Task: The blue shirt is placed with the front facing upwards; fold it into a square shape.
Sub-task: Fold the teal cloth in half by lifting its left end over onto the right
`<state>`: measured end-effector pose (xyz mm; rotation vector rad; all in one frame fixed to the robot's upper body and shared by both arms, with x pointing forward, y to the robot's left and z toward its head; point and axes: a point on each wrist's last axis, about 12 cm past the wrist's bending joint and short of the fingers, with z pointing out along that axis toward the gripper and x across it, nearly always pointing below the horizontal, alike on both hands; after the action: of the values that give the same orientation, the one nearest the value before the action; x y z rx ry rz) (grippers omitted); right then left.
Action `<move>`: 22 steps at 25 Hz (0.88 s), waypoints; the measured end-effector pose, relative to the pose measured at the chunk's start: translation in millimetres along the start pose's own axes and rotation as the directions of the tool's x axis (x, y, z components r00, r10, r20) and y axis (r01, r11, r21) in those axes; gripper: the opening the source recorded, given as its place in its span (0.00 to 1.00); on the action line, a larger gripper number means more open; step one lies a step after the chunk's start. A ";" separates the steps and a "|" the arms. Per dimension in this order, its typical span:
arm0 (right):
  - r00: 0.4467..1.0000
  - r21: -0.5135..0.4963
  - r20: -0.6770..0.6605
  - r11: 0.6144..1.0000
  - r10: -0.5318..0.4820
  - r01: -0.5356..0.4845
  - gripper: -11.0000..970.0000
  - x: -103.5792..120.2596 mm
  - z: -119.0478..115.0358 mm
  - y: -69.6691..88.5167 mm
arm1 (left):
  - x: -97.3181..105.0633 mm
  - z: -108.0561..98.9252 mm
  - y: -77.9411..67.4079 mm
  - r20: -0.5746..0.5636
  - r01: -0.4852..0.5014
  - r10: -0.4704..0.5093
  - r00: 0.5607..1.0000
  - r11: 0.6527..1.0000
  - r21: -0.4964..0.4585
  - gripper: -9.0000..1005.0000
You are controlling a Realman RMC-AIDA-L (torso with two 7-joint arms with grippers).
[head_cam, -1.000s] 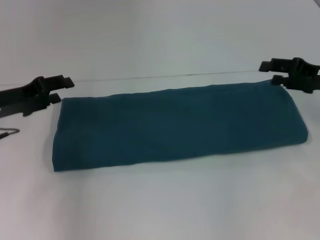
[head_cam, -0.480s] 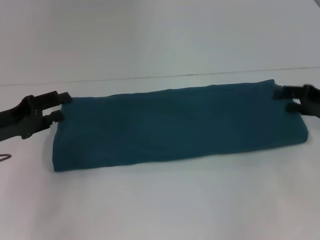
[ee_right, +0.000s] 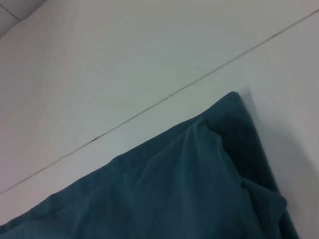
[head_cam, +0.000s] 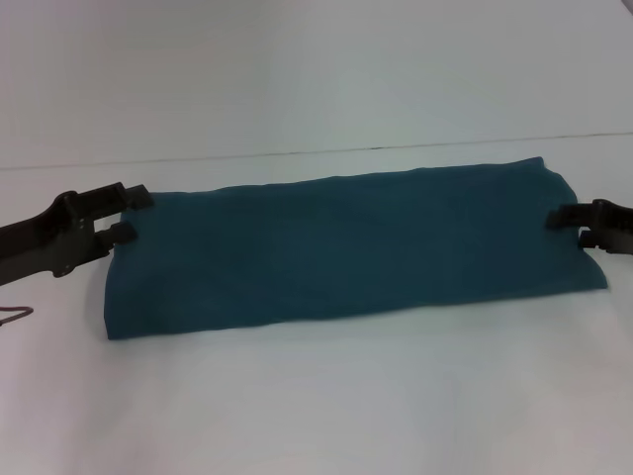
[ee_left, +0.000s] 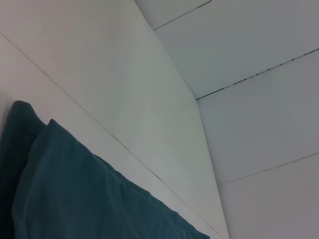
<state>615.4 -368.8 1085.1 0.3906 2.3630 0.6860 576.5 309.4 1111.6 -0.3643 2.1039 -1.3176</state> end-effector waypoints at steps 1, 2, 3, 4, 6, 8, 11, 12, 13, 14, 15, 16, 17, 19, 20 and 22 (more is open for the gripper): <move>1.000 -0.005 -0.002 1.000 0.001 -0.001 0.73 -0.1 -0.1 0.8 | 0.0 0.0 0.1 0.001 0.000 0.000 1.000 1.000 0.000 0.64; 1.000 -0.013 -0.003 1.000 0.002 -0.002 0.73 -0.5 -0.3 2.0 | -0.1 0.1 0.0 0.001 0.000 0.000 1.000 1.000 0.000 0.64; 1.000 -0.019 -0.006 1.000 0.003 -0.003 0.73 -1.0 -0.6 3.4 | -0.2 0.2 -0.1 0.001 0.000 0.000 1.000 1.000 0.000 0.64; 1.000 -0.027 -0.010 1.000 0.005 -0.005 0.73 -1.8 -1.0 4.8 | -0.2 0.3 -0.2 0.001 0.000 0.000 1.000 1.000 0.000 0.64; 1.000 -0.046 -0.025 0.999 0.011 -0.012 0.73 -3.8 -2.3 8.4 | -0.2 0.3 -0.3 0.001 0.000 0.000 1.000 1.000 0.001 0.64; 0.999 -0.065 -0.039 0.998 0.017 -0.020 0.73 -7.4 -4.8 12.6 | -0.2 0.2 -0.3 0.001 0.002 -0.002 1.000 1.000 0.002 0.64; 0.998 -0.086 -0.062 0.996 0.033 -0.039 0.73 -17.2 -10.4 22.1 | -0.9 -0.2 -0.5 0.001 0.005 -0.005 1.000 1.000 0.002 0.64; 0.997 -0.084 -0.069 0.996 0.036 -0.042 0.73 -21.2 -11.8 25.1 | -1.5 0.3 -1.3 0.000 0.005 -0.005 1.000 1.000 0.003 0.64; 0.996 -0.079 -0.077 0.996 0.037 -0.043 0.73 -25.0 -12.7 28.1 | -1.5 0.3 -1.3 0.000 0.005 -0.005 1.000 1.000 0.003 0.64; 0.996 -0.069 -0.085 0.997 0.033 -0.039 0.73 -28.3 -12.8 30.7 | -1.8 0.7 -1.7 0.000 0.004 -0.004 1.000 1.000 0.004 0.64; 0.995 -0.056 -0.093 0.998 0.027 -0.032 0.73 -31.7 -12.2 34.0 | -2.1 1.1 -2.2 -0.001 0.004 -0.004 1.000 1.000 0.005 0.64; 0.995 -0.046 -0.098 0.999 0.021 -0.026 0.73 -33.8 -11.8 35.8 | -2.3 1.5 -2.7 -0.001 0.003 -0.003 1.000 1.000 0.006 0.64; 0.995 -0.034 -0.102 0.999 0.014 -0.017 0.73 -36.3 -11.2 38.2 | -2.5 1.7 -3.0 -0.001 0.002 -0.002 1.000 1.000 0.007 0.64; 0.994 -0.029 -0.108 1.000 0.001 -0.004 0.73 -40.1 -11.3 43.1 | -2.8 2.3 -3.6 -0.002 0.002 -0.002 1.000 1.000 0.008 0.64; 0.994 -0.031 -0.112 1.000 -0.005 0.001 0.73 -41.3 -12.3 45.0 | -2.8 2.4 -3.8 -0.003 0.002 -0.002 1.000 1.000 0.009 0.64; 0.992 -0.039 -0.127 0.999 -0.016 0.011 0.73 -43.2 -16.8 47.8 | -2.7 2.5 -4.0 -0.005 0.003 -0.003 1.000 1.000 0.010 0.64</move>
<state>641.7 -354.6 1144.5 0.3227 2.4664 0.7690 579.8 307.3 1115.3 -0.3611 2.1008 -1.3311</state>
